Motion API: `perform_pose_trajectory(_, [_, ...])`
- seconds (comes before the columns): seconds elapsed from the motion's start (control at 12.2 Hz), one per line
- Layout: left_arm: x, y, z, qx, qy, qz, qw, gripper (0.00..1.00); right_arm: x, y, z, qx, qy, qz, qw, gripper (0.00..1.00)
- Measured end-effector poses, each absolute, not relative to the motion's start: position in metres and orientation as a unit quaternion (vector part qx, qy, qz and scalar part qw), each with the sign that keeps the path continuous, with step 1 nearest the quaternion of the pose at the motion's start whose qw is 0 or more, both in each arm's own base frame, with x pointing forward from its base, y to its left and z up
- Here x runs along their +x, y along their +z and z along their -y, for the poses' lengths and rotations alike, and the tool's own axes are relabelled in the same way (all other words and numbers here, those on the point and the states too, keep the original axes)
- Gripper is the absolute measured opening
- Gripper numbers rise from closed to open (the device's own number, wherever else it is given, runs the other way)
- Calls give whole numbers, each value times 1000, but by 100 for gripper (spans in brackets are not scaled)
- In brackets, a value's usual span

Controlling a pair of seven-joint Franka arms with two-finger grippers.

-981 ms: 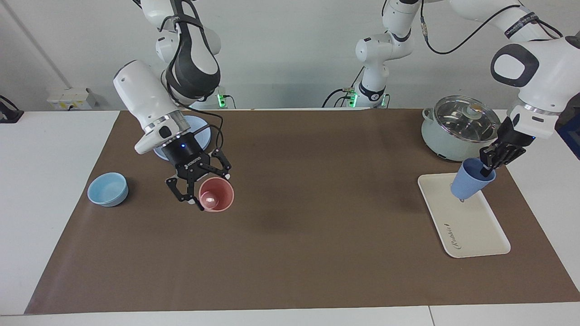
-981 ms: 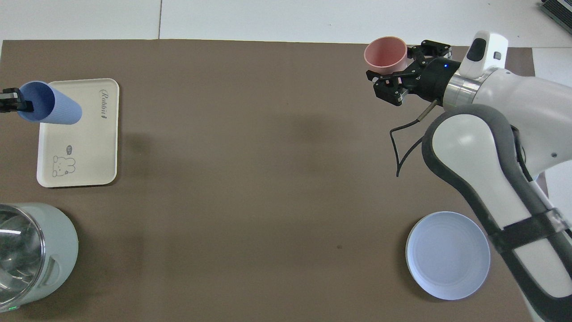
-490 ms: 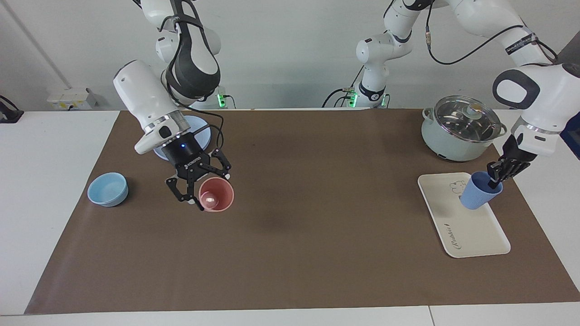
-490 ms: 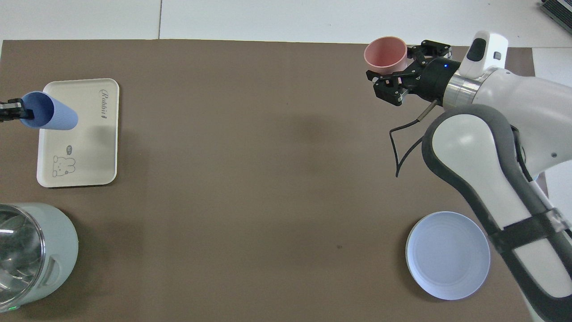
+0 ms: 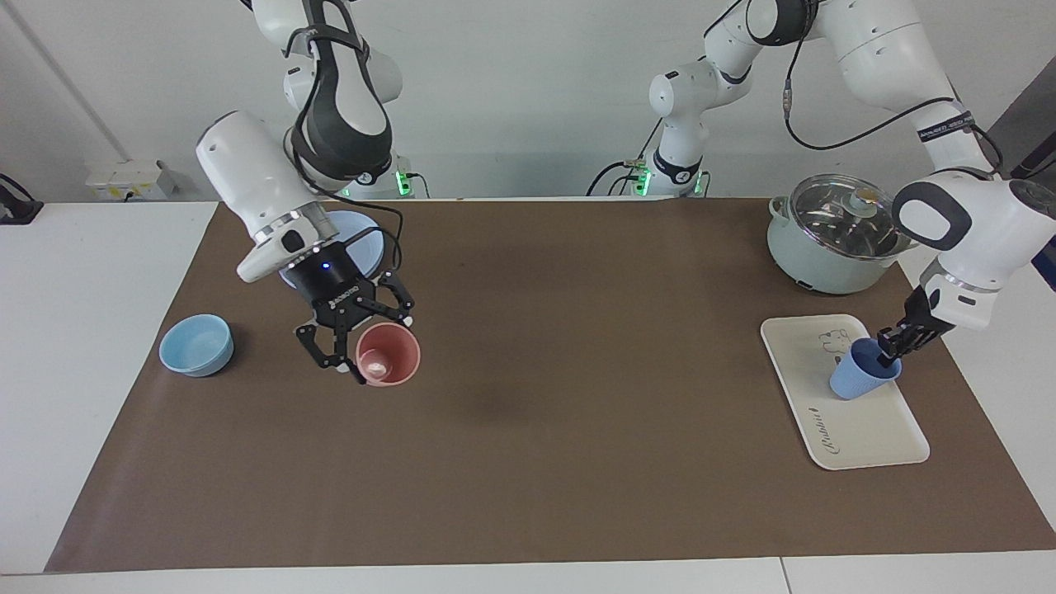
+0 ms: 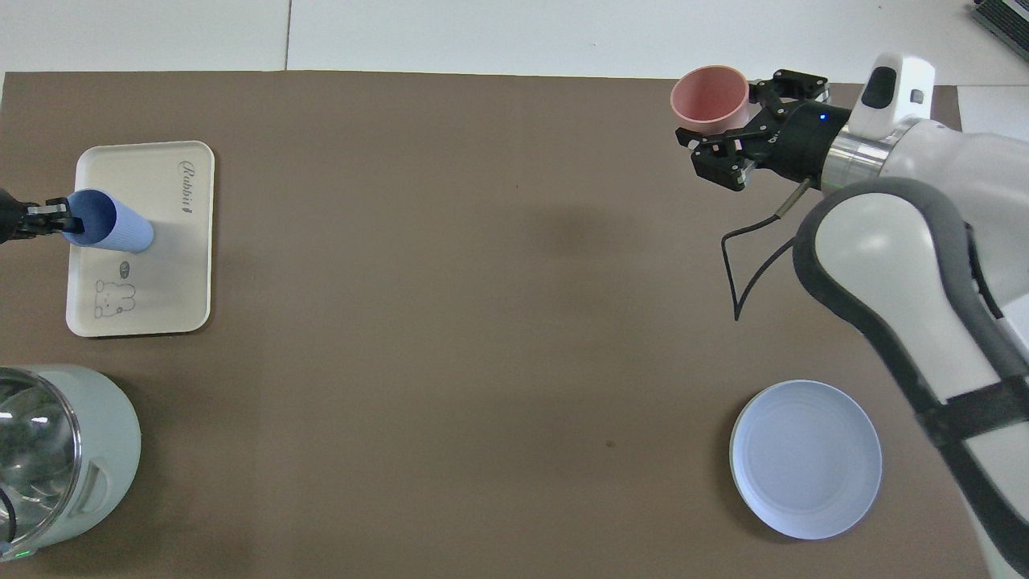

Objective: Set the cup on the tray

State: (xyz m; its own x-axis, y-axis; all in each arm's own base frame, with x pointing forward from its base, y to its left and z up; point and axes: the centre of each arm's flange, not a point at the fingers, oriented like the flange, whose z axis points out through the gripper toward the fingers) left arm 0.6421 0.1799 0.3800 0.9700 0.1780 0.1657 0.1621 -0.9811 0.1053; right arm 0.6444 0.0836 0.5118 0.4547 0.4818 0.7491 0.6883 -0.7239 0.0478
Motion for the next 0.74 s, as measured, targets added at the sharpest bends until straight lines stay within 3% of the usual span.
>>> perform_pose_trajectory(0.33, [657,414,-178,989,98,-87,62,52,644,505,-20,-833,-392,369,129,84])
perform_pose_trajectory(0.57, [673,467,-128,995,59,-51,67,91,641,446,44,-794,-452,358,193,84])
perform_pose_trajectory(0.65, [679,486,-94,997,44,-39,51,100,641,427,57,-791,-460,343,211,84])
perform_pose_trajectory(0.74, [682,503,-51,998,33,-22,39,100,642,414,66,-788,-470,326,227,84])
